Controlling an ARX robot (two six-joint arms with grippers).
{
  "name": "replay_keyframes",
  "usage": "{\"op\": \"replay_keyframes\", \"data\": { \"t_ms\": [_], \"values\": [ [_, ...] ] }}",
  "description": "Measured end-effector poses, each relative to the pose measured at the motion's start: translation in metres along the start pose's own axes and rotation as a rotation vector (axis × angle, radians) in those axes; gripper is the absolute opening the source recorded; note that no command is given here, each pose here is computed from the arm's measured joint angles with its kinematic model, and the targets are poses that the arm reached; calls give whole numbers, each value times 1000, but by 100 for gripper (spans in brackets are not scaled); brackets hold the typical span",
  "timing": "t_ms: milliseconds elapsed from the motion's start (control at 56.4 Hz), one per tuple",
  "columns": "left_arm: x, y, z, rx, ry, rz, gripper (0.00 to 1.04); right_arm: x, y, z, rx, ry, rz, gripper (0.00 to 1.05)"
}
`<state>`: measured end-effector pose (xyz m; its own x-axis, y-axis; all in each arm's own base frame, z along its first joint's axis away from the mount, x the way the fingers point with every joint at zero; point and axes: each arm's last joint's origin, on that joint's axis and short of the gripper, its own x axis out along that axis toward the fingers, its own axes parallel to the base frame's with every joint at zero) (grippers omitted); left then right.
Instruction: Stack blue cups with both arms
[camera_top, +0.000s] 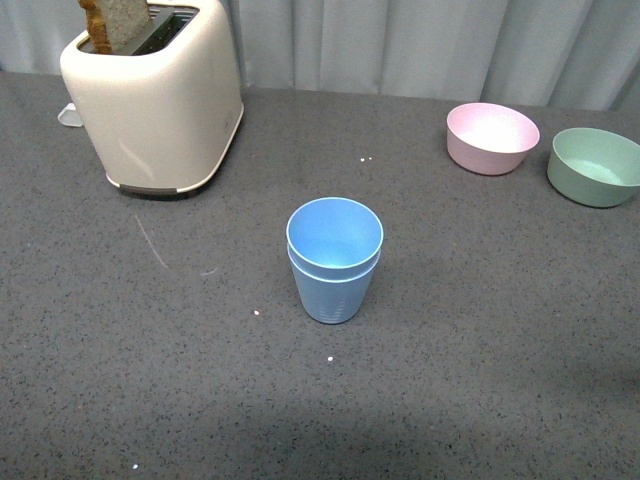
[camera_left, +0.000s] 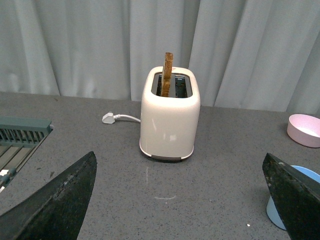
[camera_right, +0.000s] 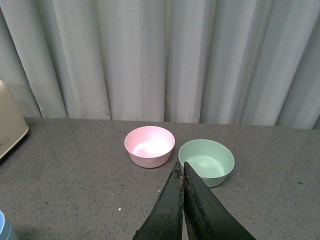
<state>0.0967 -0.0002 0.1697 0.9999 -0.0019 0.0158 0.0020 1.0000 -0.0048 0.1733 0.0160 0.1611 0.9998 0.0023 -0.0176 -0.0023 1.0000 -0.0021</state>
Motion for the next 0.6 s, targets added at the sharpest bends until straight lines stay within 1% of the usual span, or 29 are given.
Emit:
{"op": "replay_keyframes", "data": {
  "t_ms": [124,177,248,603],
  "values": [
    [0,0,0,0,0,0,98,-10,-4,0,0,0,3,1],
    [0,0,0,0,0,0,98,-15,-10,0,1,0,23,1],
    [0,0,0,0,0,0,98,-21,-15,0,2,0,-6,1],
    [0,0,0,0,0,0,98,-40,-16,2,2,-10,-2,1]
  ]
}}
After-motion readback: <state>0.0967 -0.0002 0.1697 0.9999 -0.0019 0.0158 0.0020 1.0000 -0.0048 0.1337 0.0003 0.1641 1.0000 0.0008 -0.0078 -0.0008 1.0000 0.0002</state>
